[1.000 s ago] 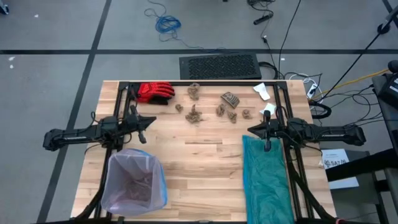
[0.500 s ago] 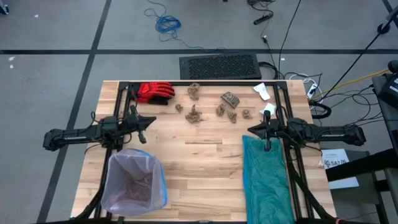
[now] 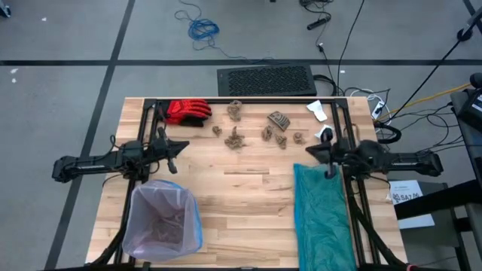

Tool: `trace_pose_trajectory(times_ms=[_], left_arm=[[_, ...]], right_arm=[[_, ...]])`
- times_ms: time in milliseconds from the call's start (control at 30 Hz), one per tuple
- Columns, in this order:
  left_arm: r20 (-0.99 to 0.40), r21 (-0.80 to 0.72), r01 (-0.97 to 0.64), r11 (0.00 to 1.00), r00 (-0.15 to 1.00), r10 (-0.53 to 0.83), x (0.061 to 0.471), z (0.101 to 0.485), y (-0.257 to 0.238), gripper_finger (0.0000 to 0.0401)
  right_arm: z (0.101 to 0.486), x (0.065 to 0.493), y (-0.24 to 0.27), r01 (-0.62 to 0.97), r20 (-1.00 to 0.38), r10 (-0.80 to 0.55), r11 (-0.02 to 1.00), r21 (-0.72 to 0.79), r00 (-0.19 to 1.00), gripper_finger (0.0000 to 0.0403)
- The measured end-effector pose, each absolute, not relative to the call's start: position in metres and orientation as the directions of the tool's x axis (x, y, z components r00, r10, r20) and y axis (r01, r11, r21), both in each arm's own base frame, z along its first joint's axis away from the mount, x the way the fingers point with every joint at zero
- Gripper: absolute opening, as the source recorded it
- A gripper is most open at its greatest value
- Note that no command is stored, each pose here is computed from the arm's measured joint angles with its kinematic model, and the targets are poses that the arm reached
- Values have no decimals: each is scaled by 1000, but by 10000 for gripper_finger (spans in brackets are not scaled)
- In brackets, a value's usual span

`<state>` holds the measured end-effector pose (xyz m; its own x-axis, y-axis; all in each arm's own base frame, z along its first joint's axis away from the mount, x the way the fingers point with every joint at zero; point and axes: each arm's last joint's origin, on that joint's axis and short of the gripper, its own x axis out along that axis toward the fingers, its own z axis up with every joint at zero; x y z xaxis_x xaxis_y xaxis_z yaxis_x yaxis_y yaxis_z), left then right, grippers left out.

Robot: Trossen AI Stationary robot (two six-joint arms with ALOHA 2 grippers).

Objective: Place trash/remove bag and relplace
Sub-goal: Put the brown napkin into the trash bin

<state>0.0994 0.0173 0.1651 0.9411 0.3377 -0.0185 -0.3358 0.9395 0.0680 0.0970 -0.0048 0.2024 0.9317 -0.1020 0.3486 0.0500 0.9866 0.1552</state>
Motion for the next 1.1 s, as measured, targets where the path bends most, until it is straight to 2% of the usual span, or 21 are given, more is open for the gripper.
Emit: trace_pose_trajectory(times_ms=[67, 167, 233, 300, 467, 567, 633, 733, 833, 967, 1100], left_arm=[[-18, 68, -336, 939, 941, 338, 99, 165, 17, 0], [-18, 68, -336, 939, 941, 338, 99, 165, 17, 0], [-18, 68, -336, 939, 941, 338, 99, 165, 17, 0], [-18, 68, -336, 939, 941, 338, 99, 165, 17, 0], [-18, 68, -336, 939, 941, 338, 99, 165, 17, 0], [-18, 68, -336, 939, 941, 338, 99, 165, 17, 0], [-18, 68, -336, 939, 941, 338, 99, 165, 17, 0], [-19, 68, -336, 939, 941, 338, 99, 165, 17, 0], [-18, 68, -336, 939, 941, 338, 99, 165, 17, 0], [-19, 68, -336, 939, 941, 338, 99, 165, 17, 0], [-18, 68, -336, 939, 941, 338, 99, 165, 17, 0]], right_arm=[[218, 90, -5, 35, 509, -100, 990, 136, 855, 0], [240, 71, -4, 34, 737, -100, 994, 104, 668, 0], [251, 61, -5, 56, 818, -126, 992, 115, 562, 0], [259, 57, -7, 91, 827, -190, 982, 167, 528, 0], [266, 64, -10, 228, 723, -319, 948, 224, 613, 0], [272, 66, -12, 225, 694, -378, 925, 306, 612, 0], [274, 71, -13, 236, 645, -396, 916, 324, 653, 0], [275, 88, -13, 260, 467, -385, 914, 311, 796, 0], [281, 107, -11, 239, 284, -311, 935, 261, 907, 0], [298, 137, -10, 233, 122, -255, 958, 166, 959, 0], [309, 176, -11, 256, -46, -253, 964, 73, 966, 0]])
